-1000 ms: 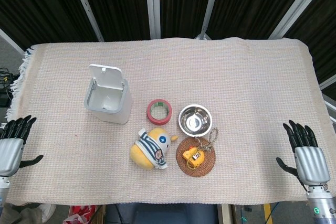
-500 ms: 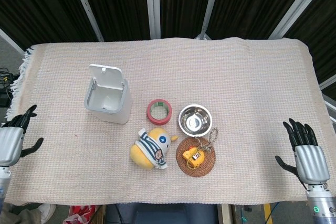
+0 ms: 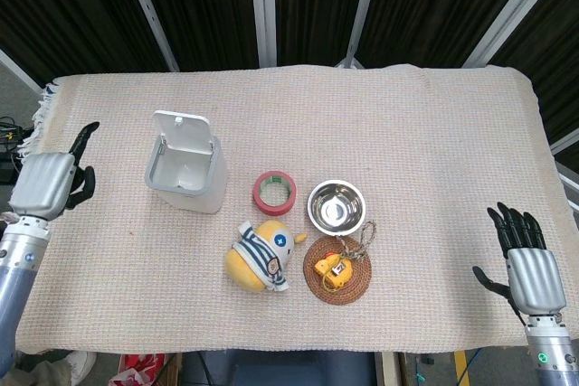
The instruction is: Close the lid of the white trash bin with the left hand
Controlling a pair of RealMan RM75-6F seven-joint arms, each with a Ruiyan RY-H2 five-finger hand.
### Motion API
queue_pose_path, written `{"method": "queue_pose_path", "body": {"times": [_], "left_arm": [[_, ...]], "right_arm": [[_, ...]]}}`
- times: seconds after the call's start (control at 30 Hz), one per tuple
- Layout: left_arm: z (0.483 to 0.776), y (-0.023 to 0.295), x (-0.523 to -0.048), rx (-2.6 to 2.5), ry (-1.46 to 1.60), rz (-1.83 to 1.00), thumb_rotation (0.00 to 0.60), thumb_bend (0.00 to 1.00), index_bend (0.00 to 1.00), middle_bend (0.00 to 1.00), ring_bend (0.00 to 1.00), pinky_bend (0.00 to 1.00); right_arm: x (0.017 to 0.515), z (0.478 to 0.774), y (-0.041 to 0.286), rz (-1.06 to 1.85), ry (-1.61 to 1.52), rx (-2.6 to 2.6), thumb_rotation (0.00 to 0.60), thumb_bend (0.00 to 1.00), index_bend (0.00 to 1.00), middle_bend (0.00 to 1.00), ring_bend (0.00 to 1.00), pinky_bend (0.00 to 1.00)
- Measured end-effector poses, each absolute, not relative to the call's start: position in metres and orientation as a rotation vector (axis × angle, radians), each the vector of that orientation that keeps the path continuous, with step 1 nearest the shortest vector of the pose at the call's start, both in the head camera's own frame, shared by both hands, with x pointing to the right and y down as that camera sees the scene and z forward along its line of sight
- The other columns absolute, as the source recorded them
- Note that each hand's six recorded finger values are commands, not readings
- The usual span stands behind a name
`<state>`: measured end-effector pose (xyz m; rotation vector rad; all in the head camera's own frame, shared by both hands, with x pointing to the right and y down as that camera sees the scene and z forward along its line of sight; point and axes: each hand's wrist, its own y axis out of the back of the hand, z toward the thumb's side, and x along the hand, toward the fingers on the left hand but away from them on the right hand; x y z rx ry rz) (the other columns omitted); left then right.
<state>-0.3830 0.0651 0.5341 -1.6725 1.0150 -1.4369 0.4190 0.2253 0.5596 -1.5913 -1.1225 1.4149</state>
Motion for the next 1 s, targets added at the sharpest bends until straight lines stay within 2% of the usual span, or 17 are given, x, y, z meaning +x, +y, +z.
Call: {"method": "queue_pose_path", "body": {"times": [0.43, 0.73, 1.0], "left_arm": [[0.537, -0.002, -0.315, -1.788, 0.912, -1.489, 0.600, 0.71, 0.09, 1.00, 0.96, 0.99], [0.547, -0.022, -0.279, -1.806, 0.867, -1.531, 0.600, 0.71, 0.17, 1.00, 0.96, 0.99], [0.555, -0.025, -0.263, -1.807, 0.829, -1.571, 0.600, 0.73, 0.26, 1.00, 0.96, 0.99]], "right_arm": [[0.422, 0.559, 0.224, 1.418, -1.144, -1.600, 0.600, 0.24, 0.00, 0.00, 0.00, 0.00], [0.424, 0.557, 0.224, 1.421, -1.154, -1.603, 0.600, 0.24, 0.00, 0.00, 0.00, 0.00], [0.425, 0.557, 0.225, 1.421, -1.156, -1.600, 0.600, 0.24, 0.00, 0.00, 0.00, 0.00]]}}
